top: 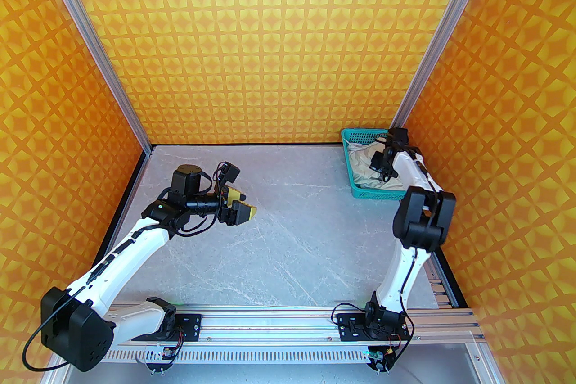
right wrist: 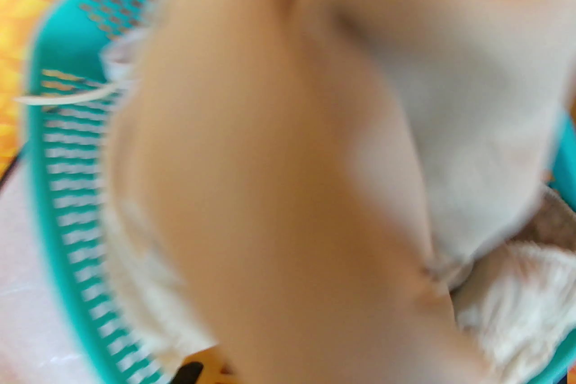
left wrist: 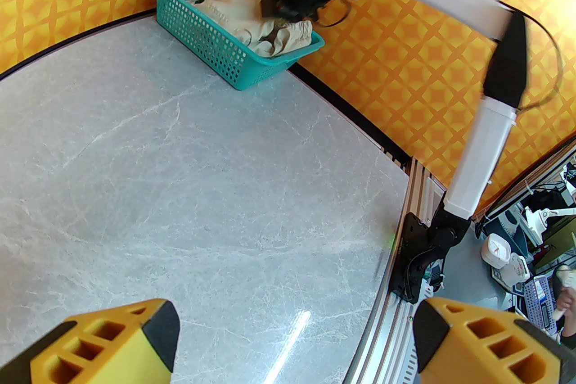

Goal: Fold and stack the mixed laundry pile

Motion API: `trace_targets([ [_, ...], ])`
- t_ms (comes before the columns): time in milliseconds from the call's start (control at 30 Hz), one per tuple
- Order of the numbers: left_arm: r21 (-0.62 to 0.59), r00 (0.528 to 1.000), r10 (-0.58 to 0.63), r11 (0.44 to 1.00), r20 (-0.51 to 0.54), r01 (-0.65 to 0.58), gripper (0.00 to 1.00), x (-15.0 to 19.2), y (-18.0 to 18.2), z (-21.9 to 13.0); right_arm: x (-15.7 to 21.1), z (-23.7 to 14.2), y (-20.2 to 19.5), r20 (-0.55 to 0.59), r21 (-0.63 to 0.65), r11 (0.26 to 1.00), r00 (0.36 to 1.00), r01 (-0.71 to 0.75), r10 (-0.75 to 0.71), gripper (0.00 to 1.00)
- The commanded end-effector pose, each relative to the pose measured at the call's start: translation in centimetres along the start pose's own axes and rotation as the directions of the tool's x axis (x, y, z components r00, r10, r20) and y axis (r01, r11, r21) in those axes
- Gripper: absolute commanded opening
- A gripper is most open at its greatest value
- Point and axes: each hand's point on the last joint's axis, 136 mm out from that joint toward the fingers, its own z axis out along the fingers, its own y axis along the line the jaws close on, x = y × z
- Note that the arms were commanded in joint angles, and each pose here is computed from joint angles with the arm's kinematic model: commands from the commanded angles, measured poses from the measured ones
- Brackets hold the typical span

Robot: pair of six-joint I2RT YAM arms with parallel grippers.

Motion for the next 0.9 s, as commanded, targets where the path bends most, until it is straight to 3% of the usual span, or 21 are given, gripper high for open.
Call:
trace_targets([
  [0, 0.019, 1.0, 0.019, 1.0, 0.004, -0.019, 0.9, 0.1, -0.7, -0.3, -4.5, -11.4, 5.6, 0.257, -0.186, 0.979, 0.966, 0.082, -0.032, 0.06],
  [167, 0.007, 0.999, 0.024, 1.0, 0.033, -0.024, 0.9, -0.7, -0.7, -0.6, -5.9, -24.7, 12.3, 0.484, -0.42, 0.862, 0.874, 0.282, -0.05, 0.0],
  [267, -0.001, 0.998, 0.04, 0.999, 0.056, -0.04, 0.9, -1.3, -1.0, -0.9, -4.3, -32.8, 16.3, 0.54, -0.612, 0.674, 0.841, 0.413, -0.025, 0.0],
  [367, -0.017, 0.994, 0.071, 0.997, 0.081, -0.069, 0.9, -2.1, -1.4, -1.5, -1.2, -38.9, 18.9, 0.598, -0.671, 0.533, 0.801, 0.517, -0.025, 0.0],
  [433, -0.037, 0.992, 0.085, 0.996, 0.094, -0.082, 0.9, -2.4, -1.4, -1.8, 1.2, -40.6, 20.6, 0.596, -0.697, 0.473, 0.802, 0.539, -0.037, 0.0],
  [533, -0.07, 0.991, 0.09, 0.994, 0.103, -0.083, 0.9, -2.6, -1.0, -2.0, 5.4, -38.5, 24.1, 0.517, -0.748, 0.415, 0.847, 0.518, -0.125, 0.01],
  [700, -0.163, 0.994, 0.047, 0.986, 0.094, -0.031, 0.9, -1.8, 0.5, -2.3, 9.8, -26.1, 27.5, 0.294, -0.715, 0.574, 0.917, 0.399, -0.271, 0.05],
  [733, -0.188, 0.996, 0.025, 0.982, 0.085, -0.009, 0.9, -1.1, 1.1, -2.3, 10.2, -23.1, 27.5, 0.253, -0.679, 0.629, 0.924, 0.38, -0.286, 0.11],
  [800, -0.234, 0.996, 0.008, 0.972, 0.091, 0.014, 0.9, -0.4, 1.5, -3.0, 11.1, -18.9, 27.6, 0.185, -0.626, 0.689, 0.928, 0.364, -0.322, 0.42],
  [867, -0.292, 0.997, -0.036, 0.955, 0.065, 0.054, 0.89, 1.3, 2.6, -3.2, 12.2, -15.8, 27.1, 0.114, -0.571, 0.734, 0.921, 0.369, -0.374, 0.58],
])
